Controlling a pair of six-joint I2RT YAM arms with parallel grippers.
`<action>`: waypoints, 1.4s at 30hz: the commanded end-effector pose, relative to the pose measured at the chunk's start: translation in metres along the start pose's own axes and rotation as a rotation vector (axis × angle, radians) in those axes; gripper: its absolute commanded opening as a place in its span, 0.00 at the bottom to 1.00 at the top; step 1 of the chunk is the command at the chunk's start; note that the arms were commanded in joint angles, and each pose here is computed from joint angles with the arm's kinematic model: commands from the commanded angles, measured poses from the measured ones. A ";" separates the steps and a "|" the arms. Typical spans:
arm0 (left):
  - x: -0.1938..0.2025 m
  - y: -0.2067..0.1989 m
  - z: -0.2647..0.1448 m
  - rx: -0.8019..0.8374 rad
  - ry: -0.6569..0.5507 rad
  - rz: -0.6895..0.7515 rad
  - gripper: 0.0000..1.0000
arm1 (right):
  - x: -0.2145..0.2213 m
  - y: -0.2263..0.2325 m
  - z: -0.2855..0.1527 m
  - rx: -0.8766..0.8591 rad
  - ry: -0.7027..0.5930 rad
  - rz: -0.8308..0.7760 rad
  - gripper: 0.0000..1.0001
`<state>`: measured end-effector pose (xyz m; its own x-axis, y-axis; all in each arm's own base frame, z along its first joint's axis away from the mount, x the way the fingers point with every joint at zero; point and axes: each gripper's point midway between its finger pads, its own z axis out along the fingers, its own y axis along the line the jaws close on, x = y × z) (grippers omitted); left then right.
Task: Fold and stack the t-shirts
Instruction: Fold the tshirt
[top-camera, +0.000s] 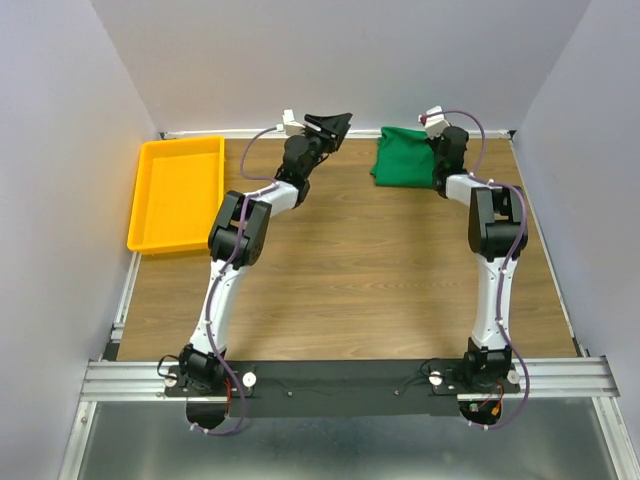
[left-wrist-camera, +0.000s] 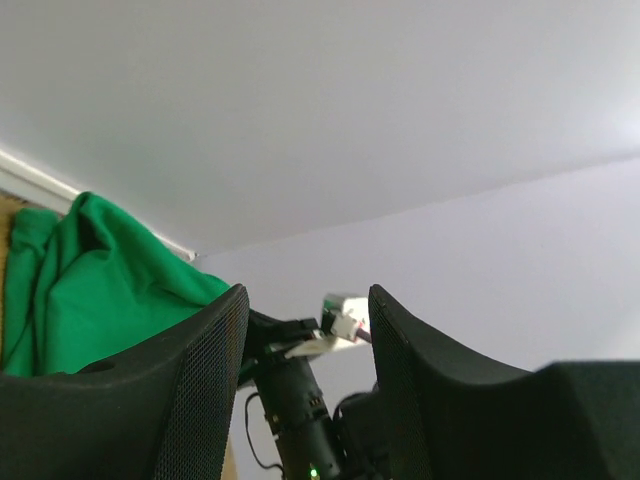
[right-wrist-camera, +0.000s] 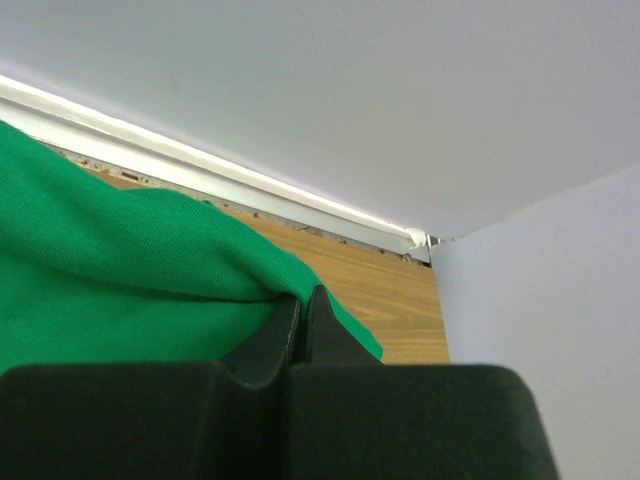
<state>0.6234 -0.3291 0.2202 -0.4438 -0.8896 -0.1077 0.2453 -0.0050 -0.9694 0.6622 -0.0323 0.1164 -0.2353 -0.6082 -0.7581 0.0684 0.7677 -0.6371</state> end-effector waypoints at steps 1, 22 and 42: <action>0.011 -0.046 -0.021 0.144 0.079 0.148 0.59 | -0.003 -0.007 0.008 0.019 -0.017 -0.013 0.01; -0.023 -0.168 -0.211 0.077 -0.039 0.919 0.60 | -0.051 -0.001 -0.065 -0.354 0.003 0.000 0.86; -0.014 -0.197 -0.404 0.033 0.013 1.046 0.98 | 0.006 0.148 -0.111 -0.831 0.162 -0.431 0.89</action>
<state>0.2377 -0.1259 0.3656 0.1089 -0.4852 -0.8676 0.5474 0.7578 -0.3551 0.5563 0.1098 0.0605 -0.1361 -0.8481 -0.5121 -0.7721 0.4147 -0.4815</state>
